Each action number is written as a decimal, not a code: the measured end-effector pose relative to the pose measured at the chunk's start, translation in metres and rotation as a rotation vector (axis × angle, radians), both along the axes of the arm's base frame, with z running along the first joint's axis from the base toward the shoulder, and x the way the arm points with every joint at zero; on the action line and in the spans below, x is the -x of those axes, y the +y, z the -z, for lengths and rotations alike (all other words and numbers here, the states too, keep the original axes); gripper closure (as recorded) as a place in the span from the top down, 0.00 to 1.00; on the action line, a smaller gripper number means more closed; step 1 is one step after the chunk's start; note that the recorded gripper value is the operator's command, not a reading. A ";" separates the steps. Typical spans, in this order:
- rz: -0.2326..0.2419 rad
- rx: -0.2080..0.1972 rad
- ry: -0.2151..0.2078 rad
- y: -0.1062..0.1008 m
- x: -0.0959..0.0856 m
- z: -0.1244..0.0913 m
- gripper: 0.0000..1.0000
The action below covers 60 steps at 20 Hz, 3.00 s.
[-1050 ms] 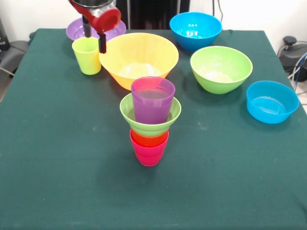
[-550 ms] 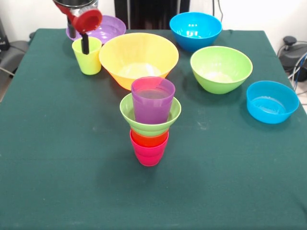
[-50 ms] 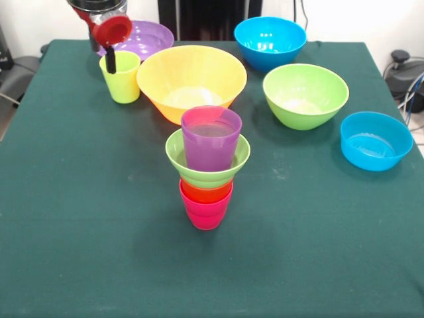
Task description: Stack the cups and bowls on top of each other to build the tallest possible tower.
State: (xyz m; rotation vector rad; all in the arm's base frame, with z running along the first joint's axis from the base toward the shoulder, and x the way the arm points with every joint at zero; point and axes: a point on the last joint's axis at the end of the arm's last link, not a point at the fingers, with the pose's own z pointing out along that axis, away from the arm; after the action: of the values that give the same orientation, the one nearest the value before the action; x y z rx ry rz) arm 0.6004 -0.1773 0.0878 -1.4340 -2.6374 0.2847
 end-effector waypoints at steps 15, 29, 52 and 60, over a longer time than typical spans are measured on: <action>0.008 -0.016 0.026 0.011 0.025 0.026 1.00; 0.006 -0.005 -0.010 0.005 0.023 0.045 1.00; 0.043 -0.043 0.051 0.015 0.060 0.054 1.00; 0.062 -0.035 0.050 0.011 0.078 0.063 1.00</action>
State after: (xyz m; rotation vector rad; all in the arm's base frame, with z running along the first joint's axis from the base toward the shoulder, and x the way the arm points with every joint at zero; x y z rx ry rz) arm 0.5227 -0.1661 0.0244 -1.4748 -2.5410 0.2628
